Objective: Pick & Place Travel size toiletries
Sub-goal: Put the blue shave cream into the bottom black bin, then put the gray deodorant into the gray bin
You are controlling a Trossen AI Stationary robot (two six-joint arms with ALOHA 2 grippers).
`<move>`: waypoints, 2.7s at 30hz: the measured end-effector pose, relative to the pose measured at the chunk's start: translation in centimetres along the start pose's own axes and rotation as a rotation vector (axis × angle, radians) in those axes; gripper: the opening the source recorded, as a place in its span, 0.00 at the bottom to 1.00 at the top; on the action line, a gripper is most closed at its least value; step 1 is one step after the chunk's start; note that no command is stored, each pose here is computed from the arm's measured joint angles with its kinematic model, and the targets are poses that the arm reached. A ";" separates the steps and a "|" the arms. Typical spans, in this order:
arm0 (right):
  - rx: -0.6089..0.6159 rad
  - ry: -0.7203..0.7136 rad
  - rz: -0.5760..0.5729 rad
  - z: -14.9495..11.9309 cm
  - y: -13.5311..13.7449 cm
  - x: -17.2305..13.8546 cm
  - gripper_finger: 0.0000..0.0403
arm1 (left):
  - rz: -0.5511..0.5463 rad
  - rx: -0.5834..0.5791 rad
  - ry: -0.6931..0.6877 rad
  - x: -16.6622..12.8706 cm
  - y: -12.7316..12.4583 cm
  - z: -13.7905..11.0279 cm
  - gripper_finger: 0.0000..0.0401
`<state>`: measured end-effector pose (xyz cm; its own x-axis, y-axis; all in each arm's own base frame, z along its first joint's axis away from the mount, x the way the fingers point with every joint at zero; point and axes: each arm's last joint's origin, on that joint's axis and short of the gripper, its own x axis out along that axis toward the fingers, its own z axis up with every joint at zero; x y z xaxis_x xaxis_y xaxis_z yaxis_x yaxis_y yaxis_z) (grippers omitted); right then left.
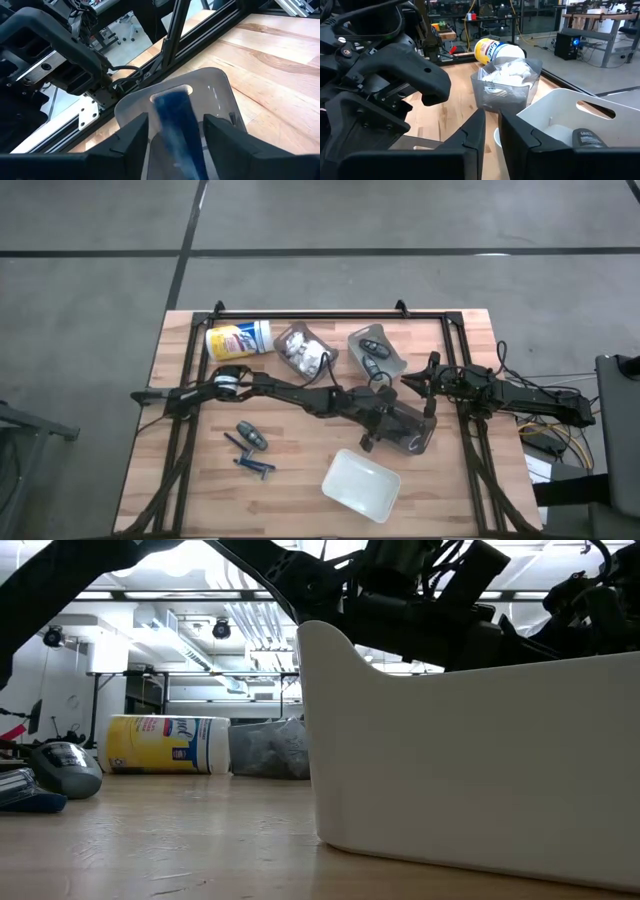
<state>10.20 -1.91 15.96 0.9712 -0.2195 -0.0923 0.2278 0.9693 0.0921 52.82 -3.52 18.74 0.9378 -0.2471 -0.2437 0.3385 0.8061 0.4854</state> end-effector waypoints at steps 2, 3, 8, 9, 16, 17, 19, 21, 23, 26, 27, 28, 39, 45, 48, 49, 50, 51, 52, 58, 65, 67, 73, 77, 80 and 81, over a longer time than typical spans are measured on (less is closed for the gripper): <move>0.004 0.000 0.000 0.0 0.0 0.0 0.15 | 0.005 0.000 0.004 0.0 0.0 0.0 0.52; 0.004 0.000 0.000 0.0 0.0 0.0 0.16 | 0.005 -0.002 0.007 -0.1 0.1 0.1 0.53; 0.001 0.000 -0.001 0.0 0.0 0.0 0.20 | 0.022 -0.022 -0.013 -0.8 0.8 1.4 0.56; 0.004 -0.001 0.000 0.0 0.0 0.0 0.21 | 0.026 -0.023 -0.018 -1.0 1.0 1.7 0.56; 0.002 0.000 0.000 0.0 0.0 0.0 0.26 | 0.003 -0.063 -0.037 -1.2 1.1 2.1 0.55; 0.004 0.000 0.000 0.0 0.0 0.0 0.26 | -0.007 -0.062 -0.049 -1.3 1.2 2.3 0.55; 0.003 0.000 0.000 0.0 0.0 0.0 0.27 | -0.018 -0.062 -0.070 -1.7 1.4 3.0 0.55; 0.000 0.000 0.000 0.0 0.0 0.0 0.29 | -0.026 -0.081 -0.061 -2.1 1.6 3.4 0.55; 0.002 0.000 0.000 0.0 0.0 0.0 0.30 | -0.043 -0.079 -0.033 -2.6 1.8 3.9 0.55; 0.003 0.000 0.000 0.0 0.0 0.0 0.32 | -0.069 -0.061 0.012 -3.7 2.1 4.7 0.55; 0.001 -0.001 0.000 0.0 0.0 0.0 0.33 | -0.071 -0.057 0.016 -4.0 2.3 5.1 0.55; 0.000 -0.003 0.000 0.0 0.0 0.0 0.33 | -0.071 -0.053 0.016 -4.4 2.5 5.5 0.55; 0.004 -0.001 0.000 0.0 0.0 0.0 0.40 | -0.060 -0.075 0.082 -9.1 1.0 4.6 0.55; 0.005 0.000 -0.001 0.0 0.0 0.0 0.44 | 0.027 -0.127 0.038 -14.2 -0.1 4.5 0.55; 0.003 0.000 0.000 0.0 0.0 0.0 0.45 | 0.038 -0.156 0.018 -16.9 -0.8 4.4 0.55; 0.004 -0.001 0.000 0.0 0.0 0.0 0.46 | 0.037 -0.172 0.018 -17.7 -1.1 4.2 0.55; 0.004 -0.002 0.000 0.0 0.0 0.0 0.46 | 0.036 -0.186 0.021 -18.4 -1.4 4.1 0.55; 0.005 -0.001 0.000 0.0 0.0 0.0 0.47 | 0.032 -0.202 0.028 -19.1 -1.7 3.8 0.55; 0.004 -0.001 -0.001 0.0 0.0 0.0 0.47 | 0.031 -0.220 0.031 -19.9 -2.0 3.7 0.55; 0.005 -0.001 0.000 0.0 0.0 0.0 0.50 | 0.020 -0.328 0.039 -23.6 -3.6 2.7 0.55; 0.004 0.000 0.000 0.0 0.0 0.0 0.50 | 0.007 -0.365 0.040 -26.5 -4.9 2.3 0.54; 0.003 -0.001 0.000 0.0 0.0 0.0 0.49 | -0.025 -0.336 0.063 -26.9 -5.6 2.3 0.54; 0.004 0.000 -0.001 0.0 0.0 0.0 0.45 | -0.159 -0.292 0.200 -27.4 -8.0 2.4 0.54; 0.000 0.000 -0.001 0.0 0.0 0.0 0.42 | -0.232 -0.279 0.342 -27.8 -9.3 2.5 0.54; 0.004 0.000 -0.001 0.0 0.0 0.0 0.39 | -0.270 -0.260 0.453 -28.3 -10.1 2.6 0.54; 0.003 0.000 -0.001 0.0 0.0 0.0 0.39 | -0.279 -0.253 0.487 -28.5 -10.2 2.7 0.54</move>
<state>10.20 -1.91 15.97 0.9711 -0.2202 -0.0919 0.2287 0.9688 0.0953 22.88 -6.17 23.01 0.6534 -0.2412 -0.7175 0.4814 0.8639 0.1480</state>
